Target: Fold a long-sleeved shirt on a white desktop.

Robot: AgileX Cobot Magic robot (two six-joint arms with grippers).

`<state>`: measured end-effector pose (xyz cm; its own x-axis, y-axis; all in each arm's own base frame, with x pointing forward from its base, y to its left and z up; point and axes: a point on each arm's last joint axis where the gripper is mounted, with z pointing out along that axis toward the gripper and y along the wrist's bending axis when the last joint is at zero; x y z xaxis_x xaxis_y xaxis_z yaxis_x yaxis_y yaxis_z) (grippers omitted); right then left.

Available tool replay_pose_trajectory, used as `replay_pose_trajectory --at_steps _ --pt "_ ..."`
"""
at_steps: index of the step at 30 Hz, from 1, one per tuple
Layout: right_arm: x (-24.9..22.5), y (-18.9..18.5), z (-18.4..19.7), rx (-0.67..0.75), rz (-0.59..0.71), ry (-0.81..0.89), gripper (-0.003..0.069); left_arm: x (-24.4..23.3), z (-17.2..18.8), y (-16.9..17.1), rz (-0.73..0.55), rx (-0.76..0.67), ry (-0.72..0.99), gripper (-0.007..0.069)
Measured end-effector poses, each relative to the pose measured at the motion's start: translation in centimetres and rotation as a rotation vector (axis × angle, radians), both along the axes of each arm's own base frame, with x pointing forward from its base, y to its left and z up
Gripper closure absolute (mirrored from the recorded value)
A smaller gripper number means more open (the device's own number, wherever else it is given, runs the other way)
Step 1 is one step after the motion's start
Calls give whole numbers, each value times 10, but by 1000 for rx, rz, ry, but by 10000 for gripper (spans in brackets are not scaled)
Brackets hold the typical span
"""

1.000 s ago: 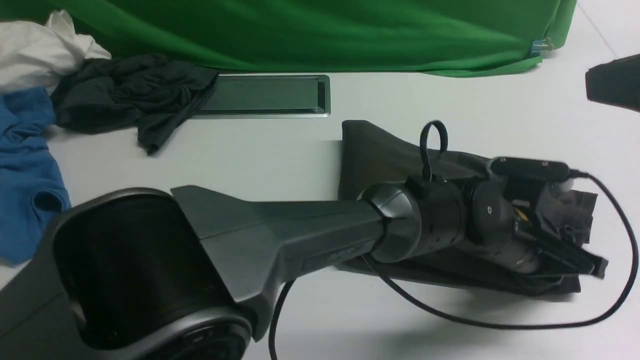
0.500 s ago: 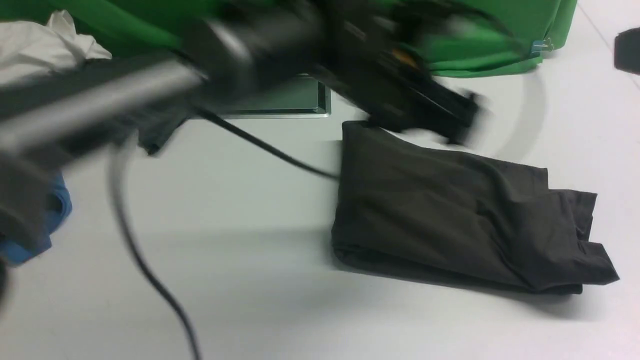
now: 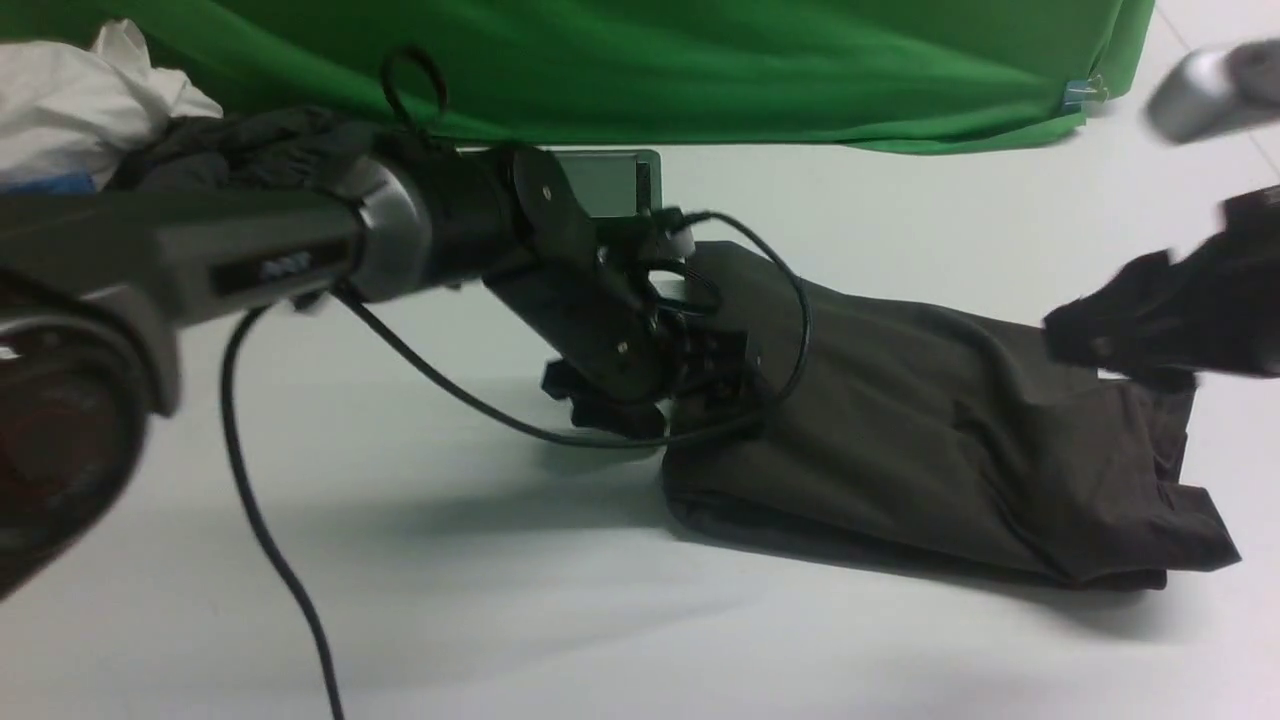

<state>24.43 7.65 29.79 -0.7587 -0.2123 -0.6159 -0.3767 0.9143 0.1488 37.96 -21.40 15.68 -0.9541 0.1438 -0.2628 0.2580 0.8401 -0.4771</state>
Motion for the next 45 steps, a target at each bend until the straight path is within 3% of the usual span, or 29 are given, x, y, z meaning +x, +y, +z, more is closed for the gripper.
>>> replay_pose_trajectory --at_steps 2,4,8,10,11,13,15,18,25,33,38,42,45 --pt "7 1 -8 -6 -6 18 334 0 -2 -2 -11 -18 -1 -55" --pt "23 4 -30 -11 -28 63 334 0 -3 -4 -34 -44 -10 12" --pt "45 8 -69 -42 -46 163 359 5 -7 3 -24 -53 -9 253" --pt "55 7 -97 -88 -27 229 468 11 -8 13 7 -62 -4 446" --pt "59 5 -111 -113 -27 258 531 14 -9 18 18 -63 -5 507" --pt "65 1 -127 -136 -42 283 582 17 -9 25 31 -64 -5 530" --pt "78 -10 -147 -138 -98 312 626 21 -8 34 42 -74 3 527" --pt "98 -19 -148 -137 -136 260 640 24 -8 41 41 -75 -12 526" --pt "153 -8 -126 -144 -77 166 641 40 -8 64 139 -52 -91 526" --pt "242 32 -102 -120 14 57 629 67 -7 152 417 -28 -142 526" --pt "252 48 -75 -95 29 -31 589 74 -6 179 435 35 -225 525" --pt "246 44 -68 -94 29 -11 567 78 0 181 388 83 -260 471" --pt "232 26 -61 -104 3 -5 558 80 9 182 335 122 -245 331"
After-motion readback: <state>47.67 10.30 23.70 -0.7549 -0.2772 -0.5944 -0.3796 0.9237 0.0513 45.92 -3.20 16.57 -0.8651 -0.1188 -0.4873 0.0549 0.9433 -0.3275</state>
